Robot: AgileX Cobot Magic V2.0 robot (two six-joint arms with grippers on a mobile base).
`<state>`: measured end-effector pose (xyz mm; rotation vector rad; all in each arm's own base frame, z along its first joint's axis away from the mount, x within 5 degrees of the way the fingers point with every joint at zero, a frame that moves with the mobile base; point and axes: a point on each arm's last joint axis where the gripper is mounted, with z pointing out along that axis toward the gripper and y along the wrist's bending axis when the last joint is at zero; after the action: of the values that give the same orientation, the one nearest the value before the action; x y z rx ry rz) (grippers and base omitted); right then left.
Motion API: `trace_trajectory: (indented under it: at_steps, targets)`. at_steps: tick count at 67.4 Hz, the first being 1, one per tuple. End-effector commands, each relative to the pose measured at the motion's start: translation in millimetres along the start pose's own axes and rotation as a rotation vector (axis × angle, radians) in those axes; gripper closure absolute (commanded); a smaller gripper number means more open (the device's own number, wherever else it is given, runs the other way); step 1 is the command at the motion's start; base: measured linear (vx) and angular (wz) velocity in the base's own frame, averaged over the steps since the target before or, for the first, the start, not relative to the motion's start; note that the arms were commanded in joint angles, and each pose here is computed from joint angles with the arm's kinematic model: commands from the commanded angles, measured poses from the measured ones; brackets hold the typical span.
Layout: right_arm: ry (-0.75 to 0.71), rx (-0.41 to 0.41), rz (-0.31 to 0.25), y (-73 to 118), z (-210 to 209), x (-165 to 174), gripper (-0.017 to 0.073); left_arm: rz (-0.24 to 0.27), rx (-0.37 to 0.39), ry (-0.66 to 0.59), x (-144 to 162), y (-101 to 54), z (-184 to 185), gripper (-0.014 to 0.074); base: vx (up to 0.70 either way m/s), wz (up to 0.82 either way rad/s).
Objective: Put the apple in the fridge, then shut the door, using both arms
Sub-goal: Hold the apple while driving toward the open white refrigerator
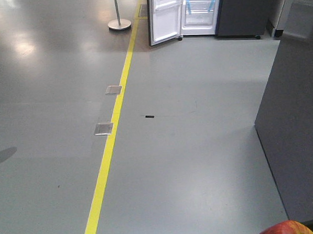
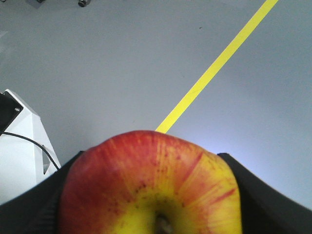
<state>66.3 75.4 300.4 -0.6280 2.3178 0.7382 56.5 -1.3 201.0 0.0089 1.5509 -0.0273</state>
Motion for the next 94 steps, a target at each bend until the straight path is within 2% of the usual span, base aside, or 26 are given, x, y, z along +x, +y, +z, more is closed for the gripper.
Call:
trace_trajectory:
  at_steps: [1, 50, 94]
  targets:
    - [-0.083, -0.018, 0.001, 4.2, -5.8, -11.2, 0.041, -0.009, 0.003, -0.057, -1.9, -0.1, 0.3, 0.06, 0.23, -0.1]
    - [-0.083, -0.018, 0.001, 4.2, -5.8, -11.2, 0.041, -0.009, 0.003, -0.057, -1.9, -0.1, 0.3, 0.06, 0.27, -0.12]
    - [-0.079, -0.018, 0.001, 4.2, -5.8, -10.9, 0.041, -0.009, 0.003, -0.057, -1.9, -0.1, 0.3, 0.06, 0.32, 0.07]
